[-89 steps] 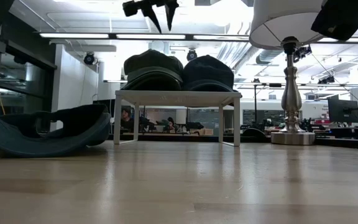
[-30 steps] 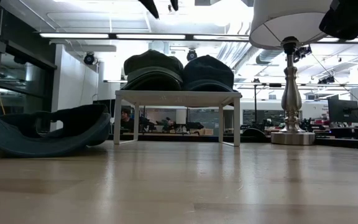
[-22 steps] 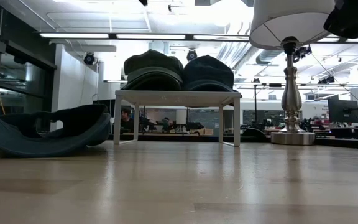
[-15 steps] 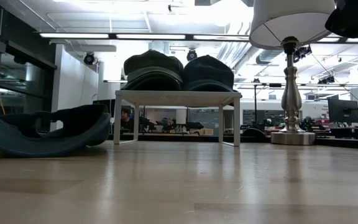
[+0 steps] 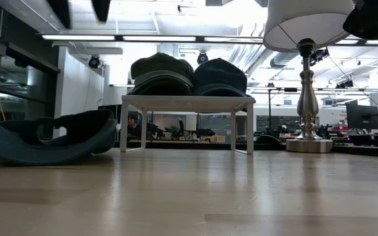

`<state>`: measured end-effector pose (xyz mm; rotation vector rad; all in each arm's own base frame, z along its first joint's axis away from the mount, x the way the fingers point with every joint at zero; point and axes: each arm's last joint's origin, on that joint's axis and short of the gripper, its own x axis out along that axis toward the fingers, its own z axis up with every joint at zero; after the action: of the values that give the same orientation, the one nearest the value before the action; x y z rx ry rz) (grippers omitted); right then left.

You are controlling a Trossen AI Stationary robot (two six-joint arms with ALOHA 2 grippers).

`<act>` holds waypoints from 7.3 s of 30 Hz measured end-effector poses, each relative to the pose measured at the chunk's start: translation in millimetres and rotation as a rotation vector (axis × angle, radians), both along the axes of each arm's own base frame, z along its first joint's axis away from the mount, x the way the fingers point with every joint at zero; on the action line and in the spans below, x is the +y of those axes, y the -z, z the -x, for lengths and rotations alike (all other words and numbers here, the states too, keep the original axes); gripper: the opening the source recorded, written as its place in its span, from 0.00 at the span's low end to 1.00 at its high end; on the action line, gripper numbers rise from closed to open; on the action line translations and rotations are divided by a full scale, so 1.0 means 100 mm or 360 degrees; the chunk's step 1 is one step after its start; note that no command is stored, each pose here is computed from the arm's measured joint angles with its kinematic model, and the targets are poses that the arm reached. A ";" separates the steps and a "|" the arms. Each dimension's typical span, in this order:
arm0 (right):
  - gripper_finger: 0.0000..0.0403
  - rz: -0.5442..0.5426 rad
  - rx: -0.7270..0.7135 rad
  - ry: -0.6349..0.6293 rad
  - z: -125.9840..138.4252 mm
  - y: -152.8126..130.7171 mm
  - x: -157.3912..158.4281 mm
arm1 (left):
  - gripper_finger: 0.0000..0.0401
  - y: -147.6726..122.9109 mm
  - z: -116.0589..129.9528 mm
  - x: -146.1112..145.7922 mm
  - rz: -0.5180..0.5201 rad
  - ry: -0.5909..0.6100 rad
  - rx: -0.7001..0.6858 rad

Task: Pick & Place hat
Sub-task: Stack the blue cap on top of the blue cap on the shelf

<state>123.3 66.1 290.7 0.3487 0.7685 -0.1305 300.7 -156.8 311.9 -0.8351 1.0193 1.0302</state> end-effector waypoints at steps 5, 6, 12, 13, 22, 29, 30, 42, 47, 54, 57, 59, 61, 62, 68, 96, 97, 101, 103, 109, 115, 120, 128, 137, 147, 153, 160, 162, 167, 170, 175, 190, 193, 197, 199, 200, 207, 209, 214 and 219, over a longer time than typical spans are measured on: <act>0.00 -0.0002 0.0002 0.0003 0.00 0.00 0.00 | 0.62 0.21 -0.09 0.17 0.0161 -0.0349 0.0050; 0.00 -0.0003 0.0001 0.0004 0.00 0.00 0.00 | 0.62 0.24 -0.12 0.21 0.0170 -0.0381 0.0037; 0.00 -0.0004 0.0002 0.0006 0.00 0.00 0.00 | 0.62 0.32 -0.28 0.55 0.0188 -0.0489 0.0003; 0.00 -0.0004 0.0002 0.0006 0.00 0.00 0.00 | 0.62 0.33 -0.31 0.61 0.0190 -0.0497 -0.0004; 0.00 0.0004 -0.0004 0.0014 0.00 0.00 0.00 | 0.62 0.61 -0.49 0.95 0.0257 -0.0554 -0.0006; 0.00 0.0009 -0.0008 0.0022 -0.01 0.00 0.00 | 0.62 0.88 -0.58 0.96 0.0239 -0.0620 0.0105; 0.00 0.0010 -0.0009 0.0022 -0.01 0.00 0.00 | 0.62 0.91 -0.59 0.96 0.0231 -0.0625 0.0121; 0.00 0.0006 -0.0005 0.0012 -0.01 0.00 0.00 | 0.62 1.20 -0.64 0.95 0.0159 -0.0668 0.0301; 0.00 0.0006 -0.0004 0.0012 -0.01 0.00 0.00 | 0.54 1.20 -0.64 0.94 0.0164 -0.0669 0.0302; 0.00 0.0006 -0.0004 0.0011 -0.01 0.00 0.00 | 0.29 1.20 -0.64 0.94 0.0197 -0.0670 0.0312; 0.00 0.0007 -0.0004 0.0010 -0.01 0.00 0.00 | 0.18 1.20 -0.63 0.94 0.0195 -0.0672 0.0321; 0.00 0.0008 -0.0004 0.0010 -0.01 0.00 0.00 | 0.09 1.20 -0.63 0.93 0.0217 -0.0670 0.0335; 0.00 0.0011 -0.0004 0.0007 -0.01 0.00 0.00 | 0.03 1.20 -0.63 0.90 0.0248 -0.0625 0.0356; 0.00 0.0011 -0.0004 0.0006 -0.01 0.00 0.00 | 0.03 1.20 -0.63 0.89 0.0254 -0.0614 0.0350; 0.00 0.0014 -0.0003 0.0001 0.00 0.00 0.00 | 0.01 1.12 -0.65 0.68 0.0380 -0.0491 0.0343; 0.00 -0.0064 -0.0186 -0.0404 -0.08 -0.12 0.10 | 0.00 -0.88 -0.78 -0.22 0.0189 0.0819 -0.0864; 0.00 -0.0075 -0.0208 -0.0451 -0.08 -0.13 0.11 | 0.00 -0.89 -0.79 -0.22 0.0185 0.0854 -0.0884; 0.00 -0.0095 -0.0304 -0.0586 -0.04 -0.20 0.11 | 0.00 -0.90 -0.80 -0.24 0.0210 0.0920 -0.0901; 0.00 -0.0100 -0.0332 -0.0640 0.00 -0.23 0.09 | 0.00 -0.90 -0.79 -0.24 0.0205 0.0918 -0.0897; 0.00 -0.0132 -0.0430 -0.0759 0.13 -0.30 0.03 | 0.00 -0.90 -0.80 -0.23 0.0161 0.0904 -0.0903; 0.00 -0.0104 -0.0491 -0.0788 0.18 -0.34 -0.01 | 0.00 -0.94 -0.83 -0.24 0.0079 0.0973 -0.0983; 0.00 -0.0068 -0.0502 -0.0772 0.18 -0.34 -0.02 | 0.00 -0.96 -0.86 -0.21 0.0025 0.0978 -0.1008; 0.00 -0.0001 -0.0519 -0.0786 0.18 -0.34 -0.02 | 0.00 -0.96 -0.86 -0.21 0.0028 0.0982 -0.1008; 0.00 0.0063 -0.0534 -0.0826 0.18 -0.34 -0.02 | 0.00 -0.97 -0.87 -0.22 0.0034 0.0972 -0.1036; 0.13 0.0102 -0.0460 -0.0847 0.20 -0.30 -0.03 | 0.00 -0.97 -0.87 -0.22 0.0034 0.0966 -0.1038; 0.32 0.0087 -0.0407 -0.0835 0.28 -0.28 -0.08 | 0.00 -0.97 -0.87 -0.22 0.0044 0.0941 -0.1042; 0.45 0.0063 -0.0428 -0.0808 0.38 -0.29 -0.15 | 0.00 -0.97 -0.88 -0.21 0.0037 0.0920 -0.1058; 0.45 0.0069 -0.0415 -0.0807 0.41 -0.28 -0.17 | 0.00 -0.98 -0.88 -0.21 0.0022 0.0908 -0.1067; 0.45 0.0070 -0.0425 -0.0810 0.46 -0.29 -0.20 | 0.00 -1.00 -0.90 -0.22 0.0010 0.0903 -0.1118; 0.46 0.0100 -0.0430 -0.0832 0.47 -0.28 -0.21 | 0.00 -1.02 -0.91 -0.22 0.0000 0.0921 -0.1157; 0.46 0.0134 -0.0422 -0.0848 0.47 -0.28 -0.21 | 0.00 -1.03 -0.92 -0.22 -0.0032 0.0904 -0.1169; 0.46 0.0175 -0.0352 -0.0765 0.49 -0.24 -0.24 | 0.00 -1.06 -0.94 -0.22 -0.0065 0.0877 -0.1231; 0.46 0.0121 -0.0312 -0.0688 0.49 -0.22 -0.25 | 0.00 -1.07 -0.94 -0.22 -0.0085 0.0863 -0.1239; 0.46 0.0043 -0.0247 -0.0599 0.51 -0.20 -0.26 | 0.00 -1.07 -0.94 -0.21 -0.0124 0.0834 -0.1245; 0.46 0.0003 -0.0239 -0.0563 0.52 -0.20 -0.27 | 0.00 -1.07 -0.94 -0.20 -0.0149 0.0816 -0.1246; 0.46 -0.0018 -0.0239 -0.0540 0.53 -0.20 -0.27 | 0.00 -1.07 -0.94 -0.20 -0.0160 0.0809 -0.1247; 0.46 -0.0144 -0.0286 -0.0364 0.59 -0.22 -0.32 | 0.00 -1.12 -0.97 -0.20 -0.0271 0.0823 -0.1316; 0.46 -0.0180 -0.0307 -0.0314 0.61 -0.23 -0.34 | 0.00 -1.15 -0.98 -0.20 -0.0327 0.0833 -0.1349; 0.46 -0.0221 -0.0373 -0.0265 0.68 -0.25 -0.39 | 0.00 -1.21 -1.01 -0.20 -0.0437 0.0861 -0.1415; 0.46 -0.0102 -0.0566 -0.0445 0.68 -0.34 -0.39 | 0.00 -1.23 -1.02 -0.18 -0.0488 0.0863 -0.1425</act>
<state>55.6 27.3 324.6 0.3109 0.4629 0.2151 402.8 -174.7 434.6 -0.6071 0.2658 0.2577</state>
